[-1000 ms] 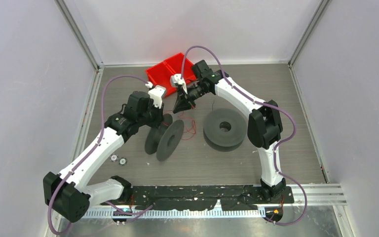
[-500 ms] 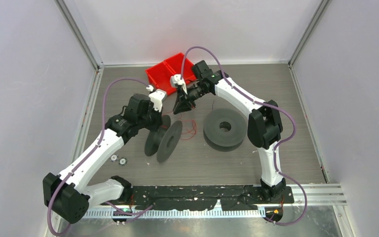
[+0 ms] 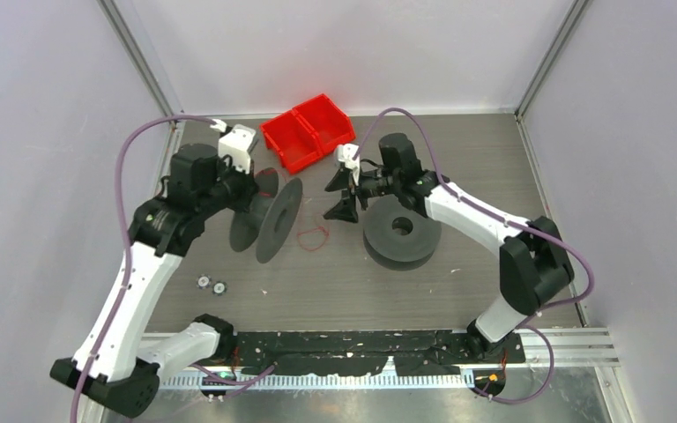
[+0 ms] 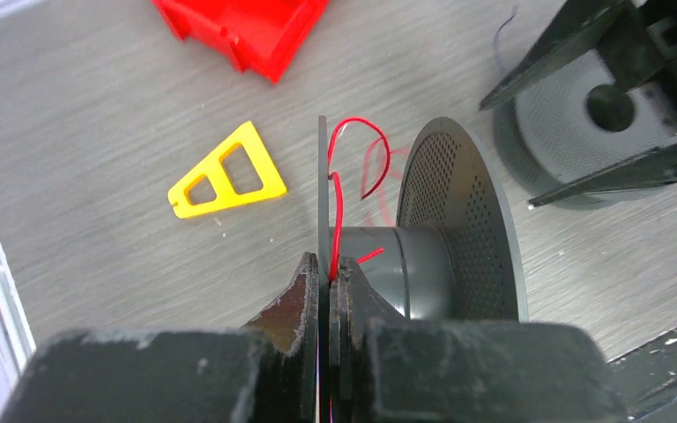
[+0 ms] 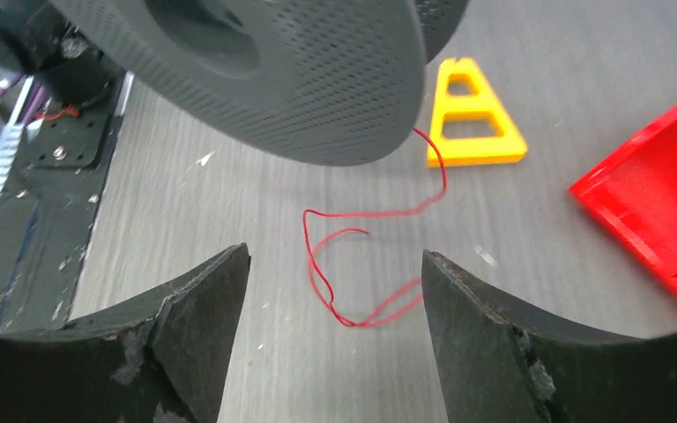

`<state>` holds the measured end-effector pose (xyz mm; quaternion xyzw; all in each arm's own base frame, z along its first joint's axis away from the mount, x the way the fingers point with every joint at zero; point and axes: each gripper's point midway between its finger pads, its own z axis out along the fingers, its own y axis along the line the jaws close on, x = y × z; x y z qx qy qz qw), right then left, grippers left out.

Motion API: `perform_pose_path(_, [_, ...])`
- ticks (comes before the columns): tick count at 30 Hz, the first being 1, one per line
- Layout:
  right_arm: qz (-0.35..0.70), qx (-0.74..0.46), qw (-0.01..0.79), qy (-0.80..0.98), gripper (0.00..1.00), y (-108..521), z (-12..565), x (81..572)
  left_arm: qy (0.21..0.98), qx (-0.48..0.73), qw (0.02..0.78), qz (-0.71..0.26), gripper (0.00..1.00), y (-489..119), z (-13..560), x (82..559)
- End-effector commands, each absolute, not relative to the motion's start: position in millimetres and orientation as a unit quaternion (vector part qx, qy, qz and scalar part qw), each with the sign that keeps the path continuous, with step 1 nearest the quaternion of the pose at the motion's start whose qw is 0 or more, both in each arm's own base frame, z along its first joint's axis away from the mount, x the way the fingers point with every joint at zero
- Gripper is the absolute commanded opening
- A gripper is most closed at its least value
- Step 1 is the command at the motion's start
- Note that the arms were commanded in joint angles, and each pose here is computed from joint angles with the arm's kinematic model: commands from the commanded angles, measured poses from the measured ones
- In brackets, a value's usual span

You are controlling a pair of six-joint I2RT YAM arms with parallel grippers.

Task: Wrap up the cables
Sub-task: Wrap the cable around the cable reel.

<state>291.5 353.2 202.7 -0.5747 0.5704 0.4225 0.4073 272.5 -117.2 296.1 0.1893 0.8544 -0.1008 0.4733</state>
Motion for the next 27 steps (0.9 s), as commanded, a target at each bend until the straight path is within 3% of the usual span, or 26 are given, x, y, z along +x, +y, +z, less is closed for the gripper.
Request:
perform_pose_path(1, [0.423,-0.511,0.537,0.521,0.78,364.0,257.7,308.0,0.811,0.205,0.525,-0.159,0.0,-125.4,353.1,243.7])
perform_pose_path(12, [0.483,-0.499,0.524,0.493,0.84,412.6,249.1,266.7,0.748,0.184,0.589,-0.244,0.0,-135.7,413.8,210.3])
perform_pose_path(22, [0.525,-0.542,0.458,0.47,0.8,398.2,191.1,208.9,0.711,0.166,0.624,-0.278,0.0,-135.4,453.5,194.2])
perform_pose_path(27, [0.498,-0.55,0.459,0.488,0.81,396.4,174.6,207.5,0.706,0.158,0.628,-0.288,0.0,-137.1,453.8,194.5])
